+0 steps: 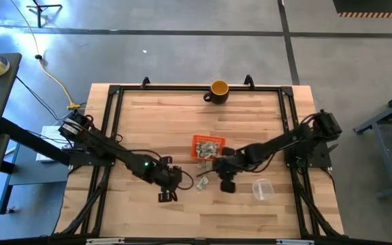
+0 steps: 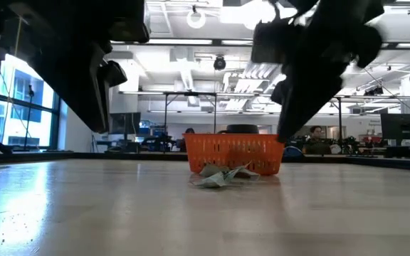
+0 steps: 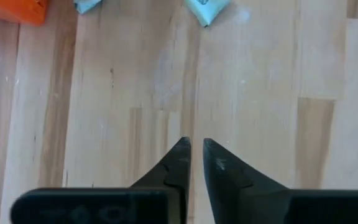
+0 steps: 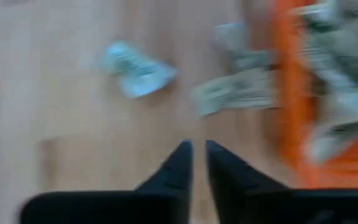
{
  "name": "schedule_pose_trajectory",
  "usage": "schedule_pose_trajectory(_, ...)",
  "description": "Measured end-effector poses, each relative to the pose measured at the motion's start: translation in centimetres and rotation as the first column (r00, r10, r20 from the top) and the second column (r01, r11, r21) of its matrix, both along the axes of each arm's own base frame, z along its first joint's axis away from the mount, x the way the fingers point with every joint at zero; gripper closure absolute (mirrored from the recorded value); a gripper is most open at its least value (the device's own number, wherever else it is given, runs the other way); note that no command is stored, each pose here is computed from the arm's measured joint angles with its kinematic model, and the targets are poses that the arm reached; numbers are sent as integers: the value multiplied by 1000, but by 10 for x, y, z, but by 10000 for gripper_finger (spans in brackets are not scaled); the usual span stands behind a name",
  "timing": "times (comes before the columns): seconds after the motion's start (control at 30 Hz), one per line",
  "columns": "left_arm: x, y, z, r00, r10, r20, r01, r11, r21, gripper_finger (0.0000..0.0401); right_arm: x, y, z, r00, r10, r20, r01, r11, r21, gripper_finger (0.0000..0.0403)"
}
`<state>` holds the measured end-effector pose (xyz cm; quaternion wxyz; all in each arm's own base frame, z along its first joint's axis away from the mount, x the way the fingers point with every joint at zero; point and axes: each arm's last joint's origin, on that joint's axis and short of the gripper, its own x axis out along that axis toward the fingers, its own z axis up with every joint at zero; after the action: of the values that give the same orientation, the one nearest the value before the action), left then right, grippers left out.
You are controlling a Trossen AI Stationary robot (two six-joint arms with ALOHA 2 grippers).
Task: Pick and place items into bin
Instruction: Put the light green stevia packet into the orange bin
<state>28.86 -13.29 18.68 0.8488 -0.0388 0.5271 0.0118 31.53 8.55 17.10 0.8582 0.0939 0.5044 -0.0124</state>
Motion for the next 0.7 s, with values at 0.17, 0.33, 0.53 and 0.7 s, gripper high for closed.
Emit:
schedule_pose_trajectory(0.17,0,1,0,1000,3,-2,-3,1000,7,338,6,-19,-2,997,-78,23,79,993,-84,381)
schedule_pose_trajectory(0.33,1,2,0,1000,4,18,-5,999,51,345,9,-46,-2,992,-125,11,125,987,-103,378)
schedule_pose_trajectory(0.53,4,6,1,999,5,40,-7,998,64,346,10,-55,-2,999,-41,-6,40,996,-84,401)
schedule_pose_trajectory(0.7,23,13,3,989,-26,144,30,999,-28,346,4,-24,1,981,187,-49,-187,982,-1,386)
